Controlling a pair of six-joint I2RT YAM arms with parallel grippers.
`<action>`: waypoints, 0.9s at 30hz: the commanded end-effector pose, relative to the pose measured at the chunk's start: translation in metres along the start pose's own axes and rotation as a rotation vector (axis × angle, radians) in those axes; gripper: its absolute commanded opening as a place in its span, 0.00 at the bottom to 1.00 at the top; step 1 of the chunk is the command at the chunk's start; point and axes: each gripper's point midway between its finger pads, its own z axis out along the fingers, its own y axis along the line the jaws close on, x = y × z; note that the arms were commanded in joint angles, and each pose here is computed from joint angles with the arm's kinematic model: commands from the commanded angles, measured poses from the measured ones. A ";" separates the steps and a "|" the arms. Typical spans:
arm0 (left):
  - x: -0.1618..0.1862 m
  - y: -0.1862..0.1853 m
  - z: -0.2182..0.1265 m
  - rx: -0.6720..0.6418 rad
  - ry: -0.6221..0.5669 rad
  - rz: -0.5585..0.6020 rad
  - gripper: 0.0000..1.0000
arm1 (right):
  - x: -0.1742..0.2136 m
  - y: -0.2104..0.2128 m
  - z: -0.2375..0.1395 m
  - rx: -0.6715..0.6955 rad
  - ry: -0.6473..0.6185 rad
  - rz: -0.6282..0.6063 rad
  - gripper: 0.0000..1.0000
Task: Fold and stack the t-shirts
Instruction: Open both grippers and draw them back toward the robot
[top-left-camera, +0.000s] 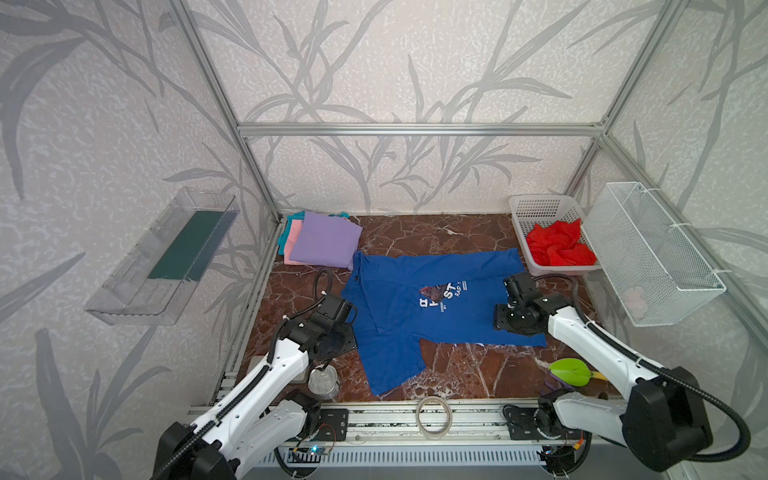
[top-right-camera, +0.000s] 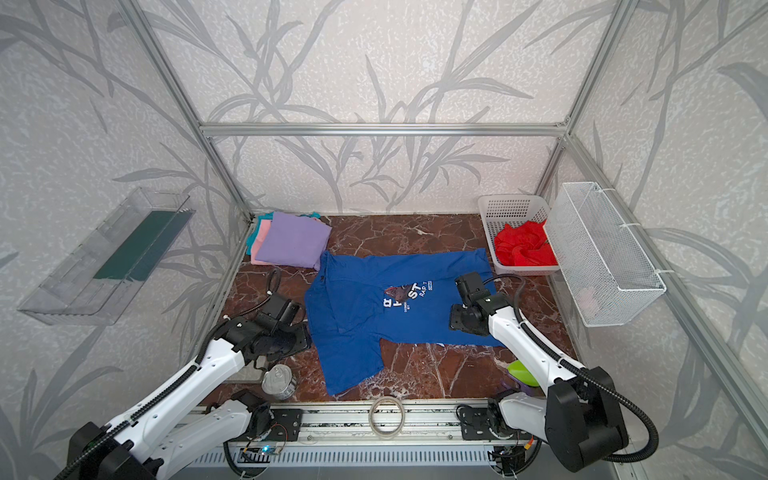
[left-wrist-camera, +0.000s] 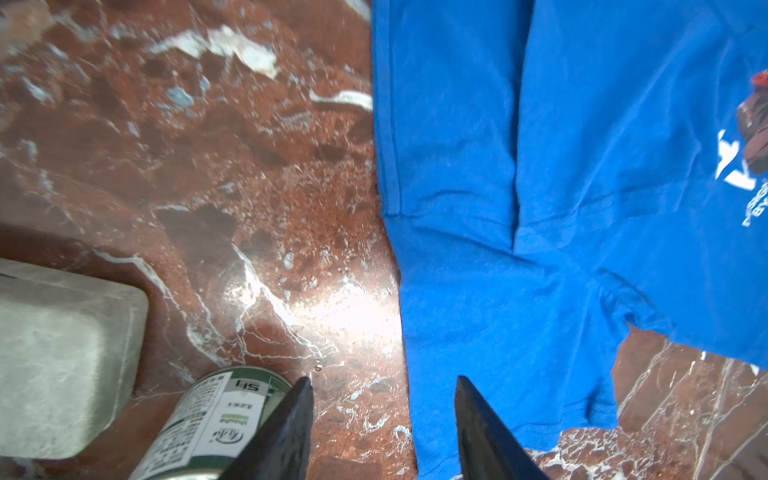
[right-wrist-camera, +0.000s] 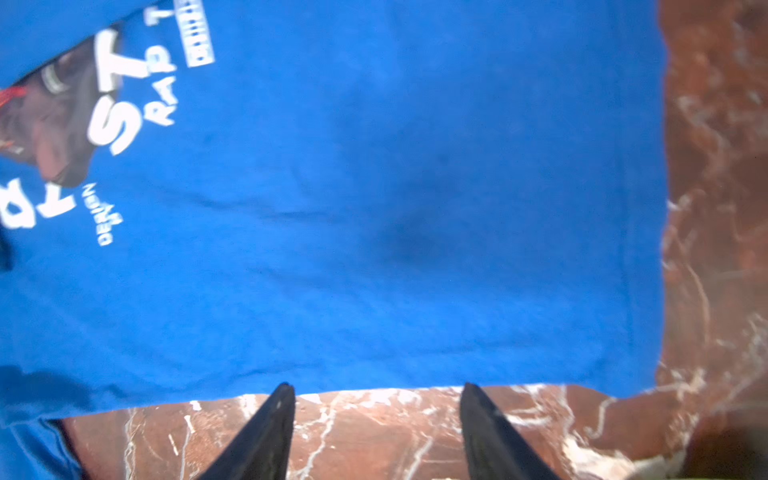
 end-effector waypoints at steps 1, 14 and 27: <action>0.007 0.004 0.007 -0.023 0.035 -0.012 0.51 | -0.021 -0.011 -0.003 0.001 -0.055 0.088 0.65; 0.039 -0.008 0.031 0.022 0.172 -0.011 0.56 | -0.002 -0.077 0.016 0.148 0.034 0.254 1.00; 0.079 -0.015 0.039 -0.013 0.338 0.157 0.62 | 0.002 -0.098 0.045 0.066 0.033 0.458 0.90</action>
